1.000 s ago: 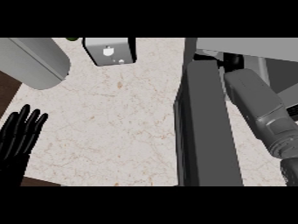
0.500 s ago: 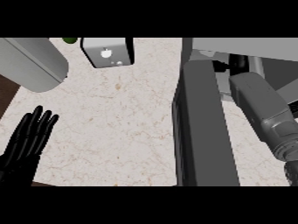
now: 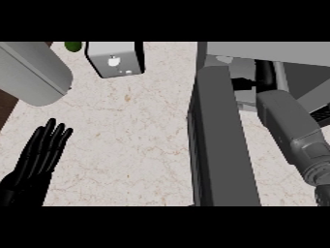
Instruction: Pick up the milk, place it into the microwave and close the microwave
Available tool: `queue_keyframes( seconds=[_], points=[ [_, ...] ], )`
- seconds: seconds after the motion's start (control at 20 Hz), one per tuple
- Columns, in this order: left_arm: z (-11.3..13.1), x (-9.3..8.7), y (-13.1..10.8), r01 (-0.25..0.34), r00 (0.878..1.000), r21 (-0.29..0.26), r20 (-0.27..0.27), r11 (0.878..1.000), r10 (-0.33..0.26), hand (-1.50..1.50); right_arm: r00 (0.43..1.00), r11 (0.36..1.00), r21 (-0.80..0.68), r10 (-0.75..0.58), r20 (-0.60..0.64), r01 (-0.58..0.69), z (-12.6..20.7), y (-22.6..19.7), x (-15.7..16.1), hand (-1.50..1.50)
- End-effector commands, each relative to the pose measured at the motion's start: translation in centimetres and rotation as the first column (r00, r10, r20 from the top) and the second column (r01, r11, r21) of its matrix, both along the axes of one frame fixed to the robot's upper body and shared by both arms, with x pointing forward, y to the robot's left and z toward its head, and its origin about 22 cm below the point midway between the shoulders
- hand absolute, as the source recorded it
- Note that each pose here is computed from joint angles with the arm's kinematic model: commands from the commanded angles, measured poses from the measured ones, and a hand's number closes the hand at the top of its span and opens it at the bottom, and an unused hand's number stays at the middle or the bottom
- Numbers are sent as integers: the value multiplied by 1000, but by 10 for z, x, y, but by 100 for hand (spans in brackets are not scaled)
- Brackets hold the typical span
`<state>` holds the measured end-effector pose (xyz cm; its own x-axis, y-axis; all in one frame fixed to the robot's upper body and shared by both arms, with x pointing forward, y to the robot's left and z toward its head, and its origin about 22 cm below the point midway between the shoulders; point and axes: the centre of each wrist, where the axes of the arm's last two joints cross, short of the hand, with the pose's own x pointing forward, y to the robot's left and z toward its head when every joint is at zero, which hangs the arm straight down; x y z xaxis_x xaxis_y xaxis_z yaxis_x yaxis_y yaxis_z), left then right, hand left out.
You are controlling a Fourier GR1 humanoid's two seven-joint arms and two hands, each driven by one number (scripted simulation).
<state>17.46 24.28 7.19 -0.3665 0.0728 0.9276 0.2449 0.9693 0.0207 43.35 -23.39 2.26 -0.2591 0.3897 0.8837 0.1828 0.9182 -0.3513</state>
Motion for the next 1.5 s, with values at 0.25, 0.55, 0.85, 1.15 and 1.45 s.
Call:
queue_keyframes(
  seconds=[0.25,0.55,0.85,1.15,1.45],
  points=[
    [-11,1,-12,40,998,11,-40,999,-40,-150,997,995,66,75,-24,-74,-32,-9,-19,-150],
    [-26,11,-10,97,991,21,-91,995,-95,-150,988,968,202,152,-12,-147,-52,-12,-33,-150],
    [-29,30,-25,209,974,77,-99,975,-202,-150,979,944,268,203,-11,-192,-66,-2,-42,-150],
    [-39,48,-46,311,949,160,-107,937,-297,150,970,939,248,243,16,-239,-117,-15,-88,-150],
    [-48,67,-67,327,938,160,-172,932,-299,150,959,921,282,283,-16,-267,-126,-37,-105,-150]
  ],
)
